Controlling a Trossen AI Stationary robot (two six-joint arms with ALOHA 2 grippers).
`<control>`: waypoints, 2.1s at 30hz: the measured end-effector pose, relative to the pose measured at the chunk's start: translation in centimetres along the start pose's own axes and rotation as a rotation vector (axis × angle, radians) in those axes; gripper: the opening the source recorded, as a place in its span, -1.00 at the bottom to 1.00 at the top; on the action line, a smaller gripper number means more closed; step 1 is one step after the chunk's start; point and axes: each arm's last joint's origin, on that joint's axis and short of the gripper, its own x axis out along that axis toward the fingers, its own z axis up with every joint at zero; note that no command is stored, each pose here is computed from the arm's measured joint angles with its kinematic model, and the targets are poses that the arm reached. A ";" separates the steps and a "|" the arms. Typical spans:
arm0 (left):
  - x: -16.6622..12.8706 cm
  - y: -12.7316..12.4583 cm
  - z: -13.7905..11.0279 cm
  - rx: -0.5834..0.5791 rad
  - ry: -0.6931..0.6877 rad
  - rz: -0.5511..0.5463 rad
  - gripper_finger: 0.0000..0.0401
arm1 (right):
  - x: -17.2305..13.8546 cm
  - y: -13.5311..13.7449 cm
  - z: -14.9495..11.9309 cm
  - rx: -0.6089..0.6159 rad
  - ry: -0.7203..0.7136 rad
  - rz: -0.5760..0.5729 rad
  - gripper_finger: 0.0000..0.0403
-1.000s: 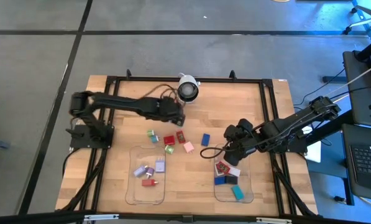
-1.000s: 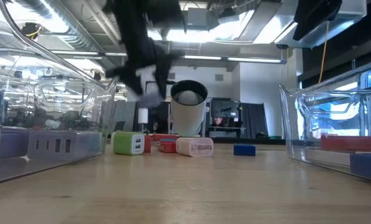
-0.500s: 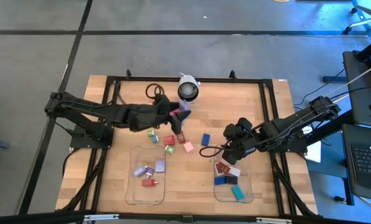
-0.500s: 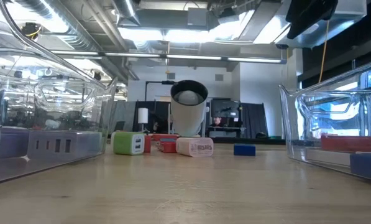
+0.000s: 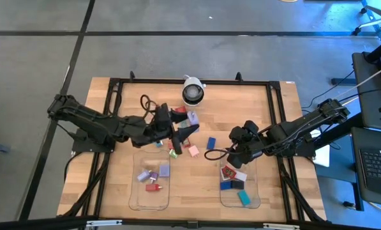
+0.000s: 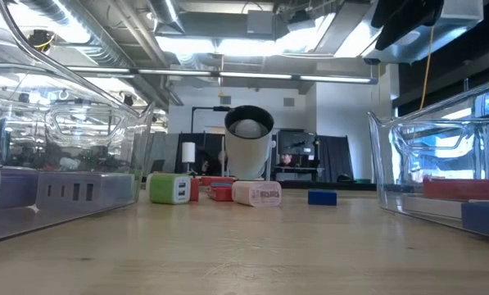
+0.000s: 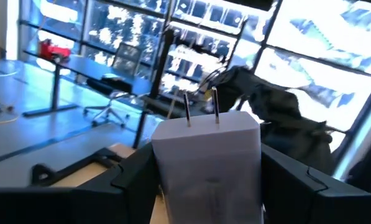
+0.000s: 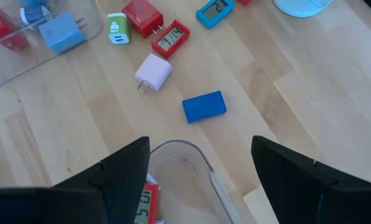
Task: Pick & Place Office items
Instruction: Put the purple charger adapter into the left transparent bin
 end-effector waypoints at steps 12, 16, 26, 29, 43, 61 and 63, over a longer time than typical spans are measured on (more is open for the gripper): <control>-2.3 -2.8 0.4 -0.010 -0.054 -0.116 0.12 | 0.0 0.3 0.3 0.017 -0.040 0.020 0.41; -3.4 -3.9 0.1 -0.008 -0.037 -0.157 0.12 | 0.0 0.3 0.3 0.018 -0.040 0.020 0.41; -7.3 -6.7 -0.9 -0.054 0.012 -0.151 0.12 | 0.0 0.3 0.3 0.013 -0.039 0.021 0.41; -8.8 -7.4 -1.7 -0.092 0.075 -0.154 0.12 | 0.0 0.3 0.3 0.001 -0.039 0.021 0.41; -15.2 -6.0 -8.2 -0.387 0.666 0.042 0.13 | 0.0 0.3 0.3 -0.044 -0.037 0.022 0.41; -11.3 -1.4 -17.3 -0.188 1.319 0.624 0.15 | 0.0 0.3 0.3 -0.029 -0.044 0.025 0.41; -10.7 -1.1 -18.2 -0.175 1.389 0.640 0.14 | 0.0 0.4 0.4 -0.027 -0.047 0.028 0.41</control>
